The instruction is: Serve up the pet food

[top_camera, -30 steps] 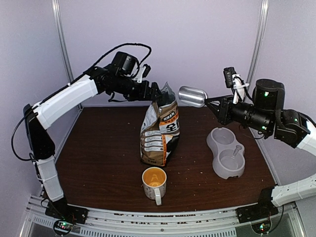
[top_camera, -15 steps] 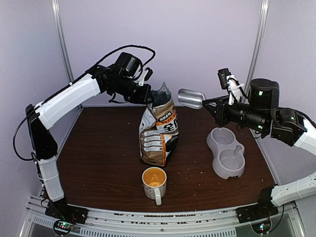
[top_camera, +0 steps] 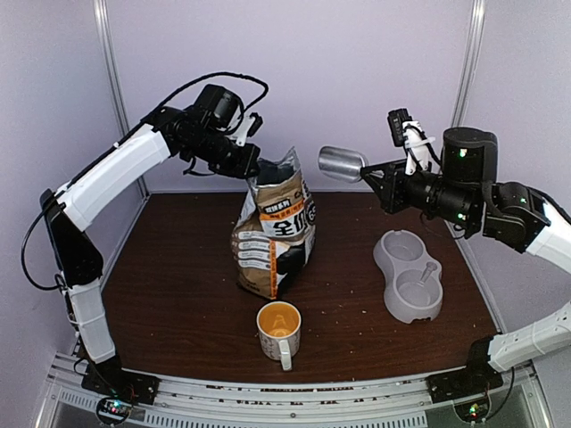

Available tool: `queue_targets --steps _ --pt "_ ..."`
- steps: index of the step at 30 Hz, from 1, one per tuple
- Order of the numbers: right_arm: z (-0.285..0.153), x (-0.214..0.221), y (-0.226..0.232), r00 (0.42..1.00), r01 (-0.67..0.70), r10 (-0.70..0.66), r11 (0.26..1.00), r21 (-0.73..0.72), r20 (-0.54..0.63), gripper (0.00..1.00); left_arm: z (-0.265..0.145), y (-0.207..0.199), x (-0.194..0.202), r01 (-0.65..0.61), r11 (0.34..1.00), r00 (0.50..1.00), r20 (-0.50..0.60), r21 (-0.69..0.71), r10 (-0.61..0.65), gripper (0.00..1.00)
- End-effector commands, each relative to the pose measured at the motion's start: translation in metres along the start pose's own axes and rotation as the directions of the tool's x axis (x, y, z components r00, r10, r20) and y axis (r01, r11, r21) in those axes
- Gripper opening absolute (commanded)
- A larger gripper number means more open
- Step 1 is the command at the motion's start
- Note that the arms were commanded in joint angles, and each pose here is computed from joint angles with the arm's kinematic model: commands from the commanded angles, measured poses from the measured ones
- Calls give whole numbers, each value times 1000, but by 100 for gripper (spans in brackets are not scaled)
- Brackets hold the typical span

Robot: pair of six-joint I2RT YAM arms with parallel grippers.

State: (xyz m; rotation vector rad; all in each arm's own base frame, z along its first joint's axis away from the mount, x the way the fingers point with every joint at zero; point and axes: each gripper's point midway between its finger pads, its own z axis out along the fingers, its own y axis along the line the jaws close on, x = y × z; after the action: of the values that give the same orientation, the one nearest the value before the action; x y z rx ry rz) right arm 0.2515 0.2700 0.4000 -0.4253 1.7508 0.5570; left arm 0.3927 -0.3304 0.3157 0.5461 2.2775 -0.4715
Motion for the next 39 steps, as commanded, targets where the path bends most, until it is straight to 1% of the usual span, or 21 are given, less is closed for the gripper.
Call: queue_targets --steps 1,4,7,12,15,20,27,29,31,35,37,39 --pt "-6 -21 -5 998 -39 37 998 40 52 0 -83 -5 -114 -120 993 901 420 3 107 0" --pt "-6 -20 -6 998 -47 45 998 40 50 0 -86 -22 -116 -184 980 888 440 79 131 0" --pt "-6 -18 1 998 -48 48 999 1 44 0 -77 -43 -101 -233 956 901 410 181 142 0" --pt "-8 -17 26 999 -28 31 990 -141 21 0 -69 -69 -63 -295 932 913 349 212 210 0" --pt "-7 -9 44 1000 -4 -1 977 -211 -23 0 -71 -78 -44 -298 932 921 321 207 223 0" --pt "5 25 57 988 64 -90 977 -205 -122 0 -69 -94 -16 -302 926 928 292 227 231 0" --pt "12 65 73 963 88 -141 970 -226 -230 0 -59 -102 8 -268 931 942 268 247 201 0" --pt "17 74 68 957 83 -131 978 -189 -257 0 -57 -109 13 -278 924 939 275 262 205 0" --pt "26 85 61 952 73 -106 990 -122 -287 0 -56 -120 20 -309 910 930 286 277 229 0" --pt "44 104 36 947 49 -17 994 93 -321 0 -55 -138 37 -374 893 904 314 249 291 0" --pt "51 119 20 945 38 32 978 206 -325 0 -53 -144 46 -368 896 901 333 249 277 0" --pt "56 139 11 937 30 69 961 274 -344 0 -47 -152 60 -346 896 910 332 278 248 0"
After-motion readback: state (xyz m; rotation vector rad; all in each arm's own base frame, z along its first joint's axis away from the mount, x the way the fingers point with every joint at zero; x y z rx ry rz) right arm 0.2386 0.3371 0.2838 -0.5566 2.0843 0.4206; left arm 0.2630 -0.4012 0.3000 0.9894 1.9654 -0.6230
